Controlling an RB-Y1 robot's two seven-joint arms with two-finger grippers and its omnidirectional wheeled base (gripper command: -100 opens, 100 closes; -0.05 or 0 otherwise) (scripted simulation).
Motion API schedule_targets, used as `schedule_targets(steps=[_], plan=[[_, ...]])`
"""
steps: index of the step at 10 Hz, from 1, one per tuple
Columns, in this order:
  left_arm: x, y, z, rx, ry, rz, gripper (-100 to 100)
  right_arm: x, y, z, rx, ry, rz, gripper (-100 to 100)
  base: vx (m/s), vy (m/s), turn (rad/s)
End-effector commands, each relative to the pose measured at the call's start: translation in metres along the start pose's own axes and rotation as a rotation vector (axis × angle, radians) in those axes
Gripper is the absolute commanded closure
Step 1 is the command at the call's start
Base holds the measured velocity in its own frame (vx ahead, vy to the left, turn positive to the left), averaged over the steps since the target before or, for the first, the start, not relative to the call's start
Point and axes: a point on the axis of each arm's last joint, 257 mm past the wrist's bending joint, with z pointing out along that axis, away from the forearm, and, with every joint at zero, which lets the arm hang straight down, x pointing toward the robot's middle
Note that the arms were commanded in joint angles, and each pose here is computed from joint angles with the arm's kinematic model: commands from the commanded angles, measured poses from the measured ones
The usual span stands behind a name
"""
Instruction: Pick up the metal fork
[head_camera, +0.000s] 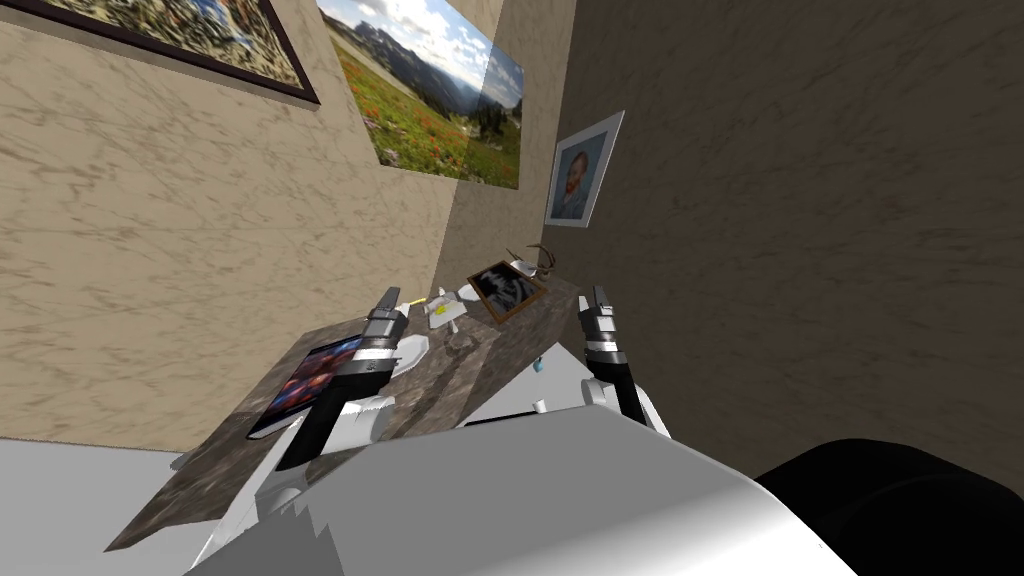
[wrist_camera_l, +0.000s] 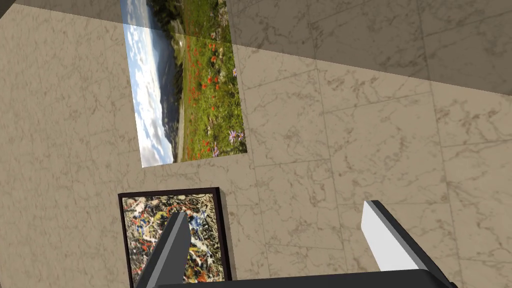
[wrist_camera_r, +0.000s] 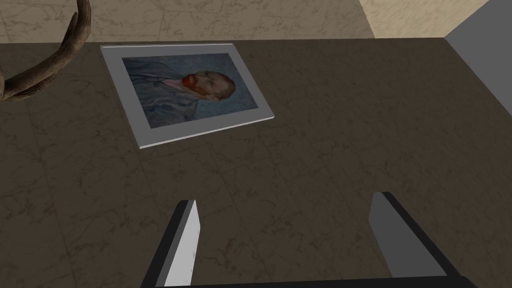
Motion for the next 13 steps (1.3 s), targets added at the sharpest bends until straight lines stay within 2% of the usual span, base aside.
schedule_targets(steps=[1,6,7,8,13], plan=[[-0.003,0.017,0.004,-0.050,0.015,0.025,-100,0.000,0.000,0.000,0.000,0.000,0.000,0,-0.039,-0.015,-0.167],[-0.013,0.056,0.007,-0.176,0.045,0.070,-100,0.000,0.000,0.000,0.000,0.000,0.000,0,-0.038,-0.013,-0.125],[-0.013,0.058,0.007,-0.182,0.046,0.070,-100,0.000,0.000,0.000,0.000,0.000,0.000,0,-0.016,-0.003,0.025],[-0.019,0.072,0.009,-0.226,0.057,0.092,-100,0.000,0.000,0.000,0.000,0.000,0.000,0,-0.022,-0.016,-0.151],[-0.033,0.112,0.007,-0.364,0.089,0.135,-100,0.000,0.000,0.000,0.000,0.000,0.000,0,-0.033,-0.013,-0.140]])
